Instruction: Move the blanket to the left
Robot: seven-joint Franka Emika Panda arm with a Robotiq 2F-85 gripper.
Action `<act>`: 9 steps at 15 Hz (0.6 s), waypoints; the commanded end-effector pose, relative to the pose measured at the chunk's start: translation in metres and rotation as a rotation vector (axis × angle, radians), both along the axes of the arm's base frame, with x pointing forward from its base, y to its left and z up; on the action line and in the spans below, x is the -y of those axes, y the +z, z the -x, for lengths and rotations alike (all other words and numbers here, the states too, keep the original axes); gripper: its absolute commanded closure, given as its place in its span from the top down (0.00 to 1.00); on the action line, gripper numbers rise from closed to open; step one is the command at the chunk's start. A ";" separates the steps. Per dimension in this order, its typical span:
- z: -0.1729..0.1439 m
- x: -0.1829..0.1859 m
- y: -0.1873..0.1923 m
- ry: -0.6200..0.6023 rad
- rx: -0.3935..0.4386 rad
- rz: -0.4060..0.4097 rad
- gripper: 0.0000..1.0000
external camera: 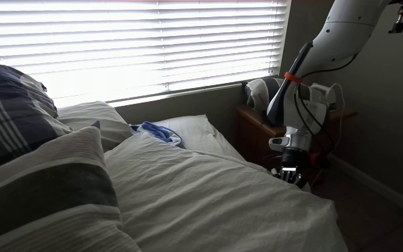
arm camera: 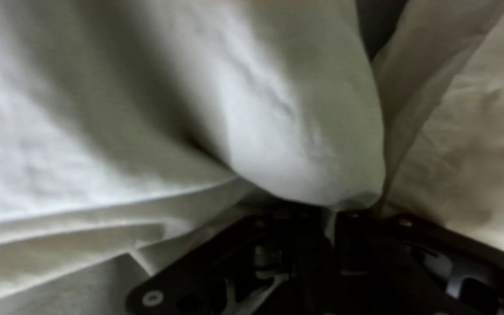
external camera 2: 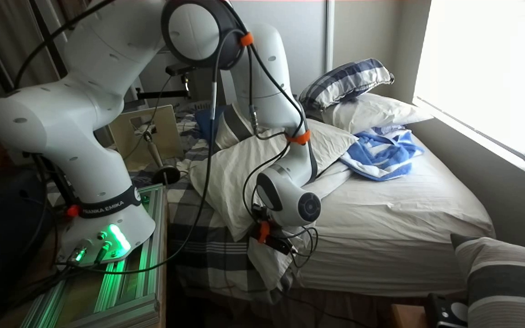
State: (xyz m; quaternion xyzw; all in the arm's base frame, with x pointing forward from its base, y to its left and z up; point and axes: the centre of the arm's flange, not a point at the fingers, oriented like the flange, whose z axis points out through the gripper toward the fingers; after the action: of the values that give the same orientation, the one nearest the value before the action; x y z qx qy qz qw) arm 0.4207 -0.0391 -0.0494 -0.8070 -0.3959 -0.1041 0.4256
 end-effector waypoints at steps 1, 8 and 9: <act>0.023 -0.072 -0.002 0.021 -0.075 -0.127 0.02; 0.001 0.013 0.002 -0.055 -0.014 0.014 0.07; 0.000 0.014 0.003 -0.054 -0.014 0.014 0.07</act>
State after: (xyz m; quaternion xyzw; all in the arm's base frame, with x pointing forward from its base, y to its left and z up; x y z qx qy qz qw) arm 0.4203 -0.0526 -0.0467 -0.8211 -0.3717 -0.1070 0.4197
